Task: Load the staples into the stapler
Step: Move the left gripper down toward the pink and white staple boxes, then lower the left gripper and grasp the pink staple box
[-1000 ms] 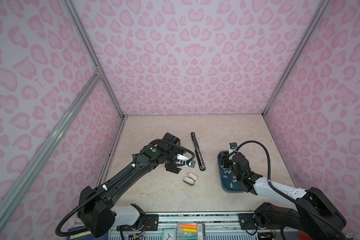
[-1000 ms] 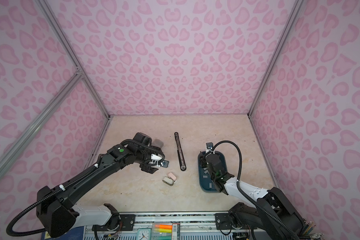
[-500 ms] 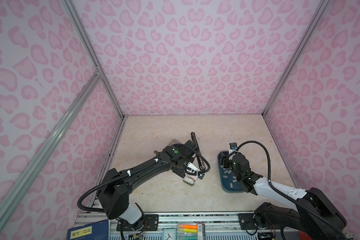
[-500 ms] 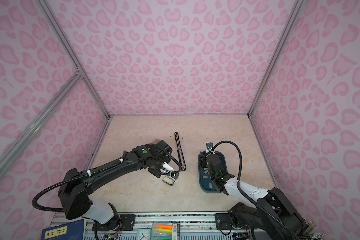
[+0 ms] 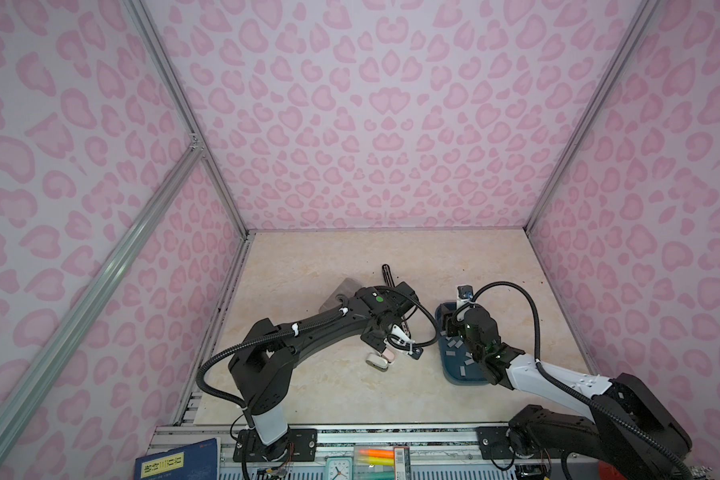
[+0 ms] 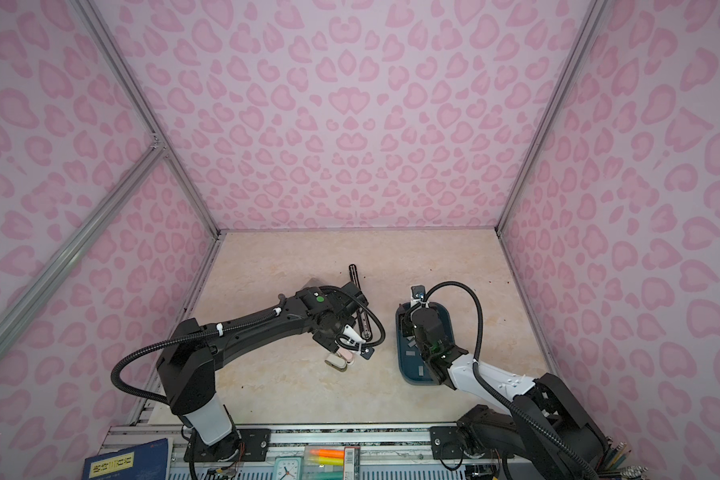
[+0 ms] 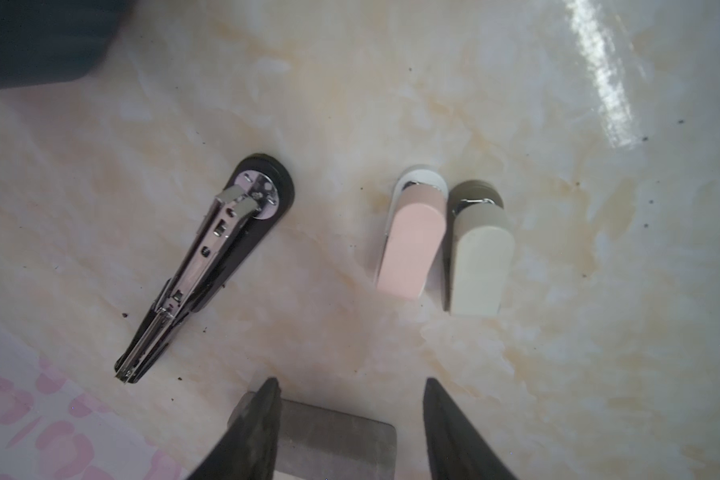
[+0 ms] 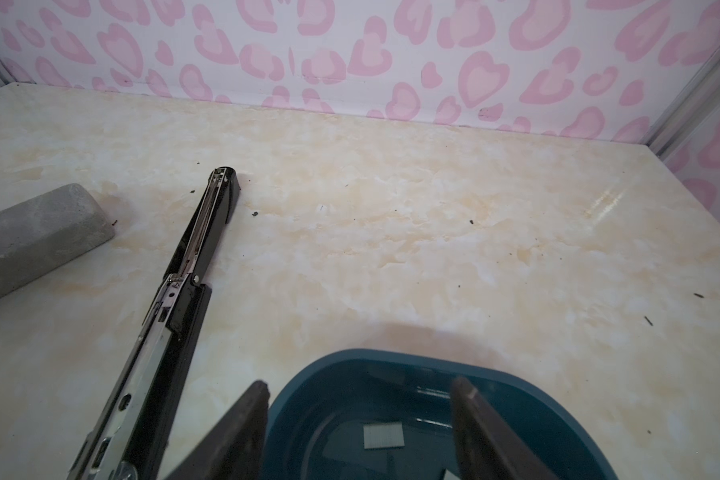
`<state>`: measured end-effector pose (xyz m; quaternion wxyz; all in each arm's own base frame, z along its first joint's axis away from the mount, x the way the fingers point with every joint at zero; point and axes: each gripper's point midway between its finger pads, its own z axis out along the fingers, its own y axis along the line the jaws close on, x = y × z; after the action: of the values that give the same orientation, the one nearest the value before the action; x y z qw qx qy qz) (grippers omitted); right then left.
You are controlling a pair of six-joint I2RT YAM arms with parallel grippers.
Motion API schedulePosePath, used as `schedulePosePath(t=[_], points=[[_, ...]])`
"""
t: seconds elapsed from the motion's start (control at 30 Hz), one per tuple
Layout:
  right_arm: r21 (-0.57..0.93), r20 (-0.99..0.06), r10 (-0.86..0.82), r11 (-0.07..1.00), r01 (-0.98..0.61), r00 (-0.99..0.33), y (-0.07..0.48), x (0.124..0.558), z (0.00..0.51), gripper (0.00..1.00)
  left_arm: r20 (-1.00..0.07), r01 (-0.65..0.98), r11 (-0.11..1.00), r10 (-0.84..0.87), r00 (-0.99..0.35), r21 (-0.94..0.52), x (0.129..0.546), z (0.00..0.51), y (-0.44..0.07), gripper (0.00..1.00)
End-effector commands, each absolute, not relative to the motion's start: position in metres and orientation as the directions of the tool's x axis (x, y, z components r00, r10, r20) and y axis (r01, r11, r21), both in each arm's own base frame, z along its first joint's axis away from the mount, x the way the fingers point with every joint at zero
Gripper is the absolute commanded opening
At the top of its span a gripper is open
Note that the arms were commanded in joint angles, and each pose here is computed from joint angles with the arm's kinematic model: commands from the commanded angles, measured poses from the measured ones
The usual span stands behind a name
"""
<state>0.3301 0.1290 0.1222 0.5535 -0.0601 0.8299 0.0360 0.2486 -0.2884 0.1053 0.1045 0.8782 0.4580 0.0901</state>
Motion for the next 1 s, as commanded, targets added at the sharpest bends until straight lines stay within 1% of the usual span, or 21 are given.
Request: schedulePosePath(t=[0.0, 0.1, 0.23, 0.4, 0.7, 0.97], points=[[-0.008, -0.925, -0.062, 0.989, -0.145, -0.374, 0.131, 0.331, 0.124, 0.69, 0.046, 0.814, -0.532, 0.842, 0.537, 0.235, 0.244, 0.101, -0.294, 0.56], [-0.009, -0.925, -0.064, 0.989, -0.146, -0.375, 0.131, 0.332, 0.124, 0.69, 0.042, 0.819, -0.533, 0.843, 0.537, 0.212, 0.243, 0.093, -0.297, 0.52], [-0.008, -0.925, -0.062, 0.989, -0.146, -0.374, 0.131, 0.332, 0.124, 0.69, 0.045, 0.813, -0.552, 0.831, 0.554, 0.186, 0.238, 0.084, -0.294, 0.5], [-0.008, -0.925, -0.064, 0.989, -0.148, -0.376, 0.132, 0.332, 0.124, 0.69, 0.011, 0.804, -0.57, 0.817, 0.576, 0.168, 0.227, 0.084, -0.293, 0.5], [-0.01, -0.924, -0.067, 0.988, -0.151, -0.376, 0.133, 0.332, 0.124, 0.69, 0.024, 0.801, -0.578, 0.813, 0.582, 0.155, 0.225, 0.076, -0.296, 0.53], [-0.012, -0.923, -0.069, 0.988, -0.151, -0.378, 0.133, 0.332, 0.123, 0.69, 0.029, 0.804, -0.579, 0.813, 0.581, 0.132, 0.222, 0.068, -0.296, 0.52]])
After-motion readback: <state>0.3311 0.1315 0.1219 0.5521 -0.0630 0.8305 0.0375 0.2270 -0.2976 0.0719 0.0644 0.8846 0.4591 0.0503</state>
